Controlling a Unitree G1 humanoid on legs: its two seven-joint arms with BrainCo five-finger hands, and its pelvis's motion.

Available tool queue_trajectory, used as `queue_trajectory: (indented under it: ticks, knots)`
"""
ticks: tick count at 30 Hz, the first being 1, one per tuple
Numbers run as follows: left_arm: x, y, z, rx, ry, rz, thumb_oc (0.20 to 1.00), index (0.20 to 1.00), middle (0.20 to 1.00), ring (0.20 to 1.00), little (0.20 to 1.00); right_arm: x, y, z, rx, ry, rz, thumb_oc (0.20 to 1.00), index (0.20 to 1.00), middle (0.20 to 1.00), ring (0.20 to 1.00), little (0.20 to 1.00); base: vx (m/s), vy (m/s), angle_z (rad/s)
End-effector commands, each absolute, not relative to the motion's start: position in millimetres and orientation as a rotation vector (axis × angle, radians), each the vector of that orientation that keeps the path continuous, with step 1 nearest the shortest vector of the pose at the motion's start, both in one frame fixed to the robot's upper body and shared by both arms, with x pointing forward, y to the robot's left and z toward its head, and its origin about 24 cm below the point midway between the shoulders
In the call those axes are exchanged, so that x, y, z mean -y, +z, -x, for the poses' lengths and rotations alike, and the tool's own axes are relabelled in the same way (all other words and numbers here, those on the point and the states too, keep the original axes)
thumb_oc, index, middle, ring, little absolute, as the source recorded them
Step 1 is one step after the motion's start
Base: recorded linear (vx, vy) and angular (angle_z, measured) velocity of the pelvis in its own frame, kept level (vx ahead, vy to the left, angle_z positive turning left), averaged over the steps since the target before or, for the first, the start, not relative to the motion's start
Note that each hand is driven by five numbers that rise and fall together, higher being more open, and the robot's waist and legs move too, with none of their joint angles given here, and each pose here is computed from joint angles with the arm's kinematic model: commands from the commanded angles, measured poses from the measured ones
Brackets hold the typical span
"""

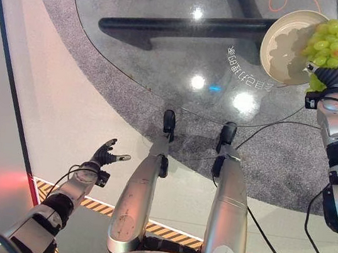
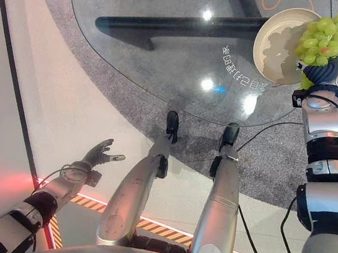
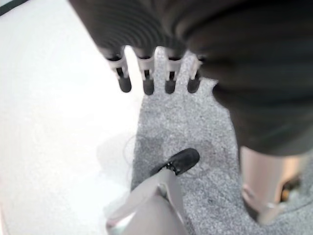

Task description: Pick up fruits into the plate

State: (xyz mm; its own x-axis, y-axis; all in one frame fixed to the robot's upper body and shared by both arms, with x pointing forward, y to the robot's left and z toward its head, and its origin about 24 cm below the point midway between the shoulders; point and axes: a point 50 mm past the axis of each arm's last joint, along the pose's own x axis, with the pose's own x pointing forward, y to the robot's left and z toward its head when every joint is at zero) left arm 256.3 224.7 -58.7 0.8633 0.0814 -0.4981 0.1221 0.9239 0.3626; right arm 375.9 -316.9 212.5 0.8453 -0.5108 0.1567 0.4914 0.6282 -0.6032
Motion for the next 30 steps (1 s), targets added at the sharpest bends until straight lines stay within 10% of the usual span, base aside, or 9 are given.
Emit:
queue_trajectory:
  ticks: [1,30]
  knots:
    - [-226,-61,-252,-0.540,-0.010,-0.382,1.000,1.000,1.000,1.000,1.000,341,242,-365,-0.006,-0.712,0.828,1.000,1.000,1.000,1.000,1.000,-0.05,0.004,-0.02]
    - [-231,-59,-252,-0.525,0.037,-0.346,1.000,1.000,1.000,1.000,1.000,310,239,-370,0.111,-0.734,1.111,1.000,1.000,1.000,1.000,1.000,-0.01,0.029,0.02]
